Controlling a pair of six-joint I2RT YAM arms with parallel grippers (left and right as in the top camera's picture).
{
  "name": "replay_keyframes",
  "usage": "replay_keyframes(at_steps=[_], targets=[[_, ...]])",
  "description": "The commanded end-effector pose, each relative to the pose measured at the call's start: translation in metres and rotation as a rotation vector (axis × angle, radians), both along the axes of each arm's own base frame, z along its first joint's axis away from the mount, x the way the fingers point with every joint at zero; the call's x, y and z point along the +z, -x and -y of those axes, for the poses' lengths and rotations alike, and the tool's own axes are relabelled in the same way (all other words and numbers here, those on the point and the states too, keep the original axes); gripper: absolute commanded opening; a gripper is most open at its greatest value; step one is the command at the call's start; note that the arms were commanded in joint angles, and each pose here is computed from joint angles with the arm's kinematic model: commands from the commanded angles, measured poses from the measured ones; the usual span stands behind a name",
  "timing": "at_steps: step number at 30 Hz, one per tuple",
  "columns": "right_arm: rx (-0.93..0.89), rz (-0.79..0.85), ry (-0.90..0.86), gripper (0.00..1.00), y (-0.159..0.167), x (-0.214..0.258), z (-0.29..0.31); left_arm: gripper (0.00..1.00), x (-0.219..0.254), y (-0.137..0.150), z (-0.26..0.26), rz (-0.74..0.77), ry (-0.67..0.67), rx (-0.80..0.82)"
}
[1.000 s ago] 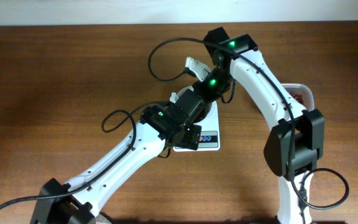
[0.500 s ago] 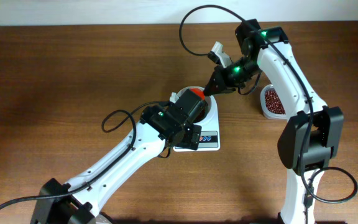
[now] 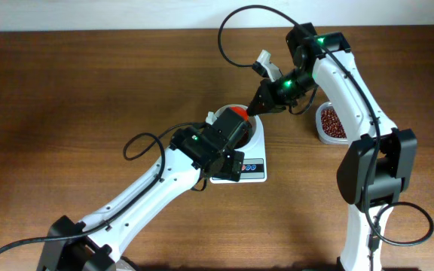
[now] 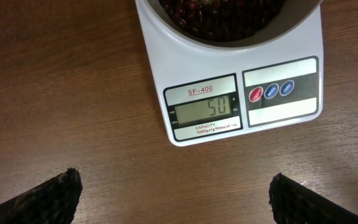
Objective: Scoop item into bowl and weigh 50g on scale
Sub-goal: 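Carry the filled scoop toward the bowl on the scale with the right gripper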
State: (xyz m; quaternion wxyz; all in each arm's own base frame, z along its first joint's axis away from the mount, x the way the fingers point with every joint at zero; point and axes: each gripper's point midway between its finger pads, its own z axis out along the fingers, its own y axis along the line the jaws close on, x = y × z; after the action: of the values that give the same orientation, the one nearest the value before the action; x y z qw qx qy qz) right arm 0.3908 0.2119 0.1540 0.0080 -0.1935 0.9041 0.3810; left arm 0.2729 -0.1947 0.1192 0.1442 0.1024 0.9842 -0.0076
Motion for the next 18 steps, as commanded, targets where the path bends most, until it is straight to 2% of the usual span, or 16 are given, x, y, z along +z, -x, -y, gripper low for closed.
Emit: replay_keyframes(at_steps=[1,12,18], targets=[[0.006,0.052,-0.035,0.04,-0.006,0.018,-0.001,0.99,0.000,0.000,-0.001,0.007,-0.006,0.005],[-0.035,0.114,-0.046,0.04,-0.014,0.068,0.016,0.99,0.000,0.000,-0.001,0.007,-0.006,0.004],[-0.065,0.109,-0.046,0.04,-0.017,0.074,0.028,0.99,0.000,0.000,-0.001,0.007,-0.006,0.004]])
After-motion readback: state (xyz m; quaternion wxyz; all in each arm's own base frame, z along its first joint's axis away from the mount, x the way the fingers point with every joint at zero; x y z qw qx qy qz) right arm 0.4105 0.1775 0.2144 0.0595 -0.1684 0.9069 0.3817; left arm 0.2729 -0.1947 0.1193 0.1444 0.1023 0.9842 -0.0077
